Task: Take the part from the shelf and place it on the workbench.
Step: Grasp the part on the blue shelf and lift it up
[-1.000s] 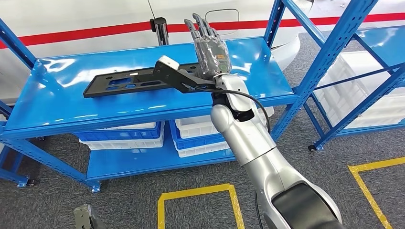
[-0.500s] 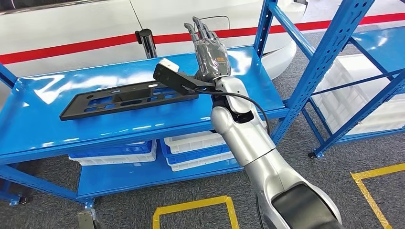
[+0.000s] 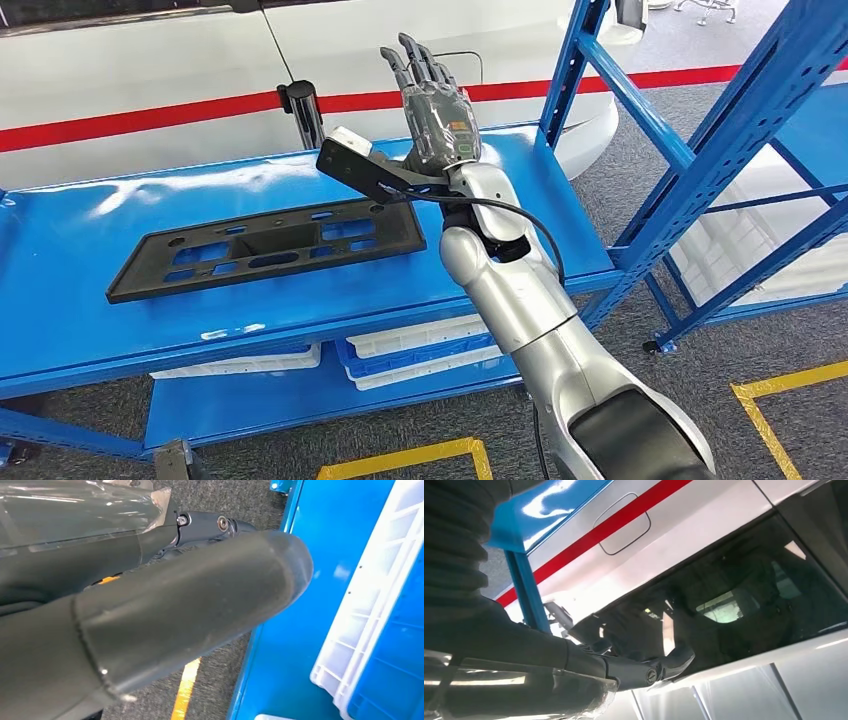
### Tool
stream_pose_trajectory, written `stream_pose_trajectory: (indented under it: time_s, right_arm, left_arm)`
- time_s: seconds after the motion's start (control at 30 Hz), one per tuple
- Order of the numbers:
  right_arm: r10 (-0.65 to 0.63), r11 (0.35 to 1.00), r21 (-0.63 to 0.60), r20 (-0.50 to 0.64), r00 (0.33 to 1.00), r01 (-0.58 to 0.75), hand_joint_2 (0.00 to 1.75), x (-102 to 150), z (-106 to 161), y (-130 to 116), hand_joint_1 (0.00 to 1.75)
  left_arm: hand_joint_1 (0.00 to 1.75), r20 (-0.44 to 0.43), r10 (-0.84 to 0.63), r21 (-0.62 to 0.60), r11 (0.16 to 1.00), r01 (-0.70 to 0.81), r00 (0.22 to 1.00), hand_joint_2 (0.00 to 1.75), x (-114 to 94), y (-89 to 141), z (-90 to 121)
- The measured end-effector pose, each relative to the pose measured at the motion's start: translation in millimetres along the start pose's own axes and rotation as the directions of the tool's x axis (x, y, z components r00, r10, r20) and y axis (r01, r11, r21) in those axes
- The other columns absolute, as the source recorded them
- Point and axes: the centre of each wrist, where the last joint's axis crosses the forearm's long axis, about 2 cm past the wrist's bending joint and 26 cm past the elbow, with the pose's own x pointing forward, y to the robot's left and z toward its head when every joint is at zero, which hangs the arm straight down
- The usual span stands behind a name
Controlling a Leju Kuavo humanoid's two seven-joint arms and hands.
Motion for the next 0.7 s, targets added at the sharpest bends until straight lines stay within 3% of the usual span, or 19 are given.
stream_pose_trajectory:
  time_s: [0.1,0.3,0.47,0.7]
  right_arm:
    - [-0.012,1.0,0.02,0.048,0.999,0.011,1.75,8.0,9.6,6.0,0.0]
    - [-0.038,0.995,0.093,0.199,0.979,0.019,1.75,53.1,26.9,21.9,0.0]
    - [-0.061,0.993,0.118,0.289,0.955,0.028,1.75,83.7,36.8,30.0,0.0]
    - [-0.123,0.979,0.202,0.462,0.878,0.031,1.75,143.8,68.9,51.4,0.0]
  left_arm:
    - [0.0,-0.093,-0.038,0.017,0.999,0.04,0.995,0.0,-5.4,2.8,3.4]
    - [0.0,-0.379,-0.139,0.002,0.989,0.151,0.915,0.0,-23.3,19.5,12.4]
    - [0.0,-0.497,-0.187,-0.003,0.977,0.213,0.847,0.0,-36.0,36.1,18.6]
    - [0.0,-0.772,-0.296,-0.055,0.913,0.404,0.563,0.0,-54.6,57.2,31.7]
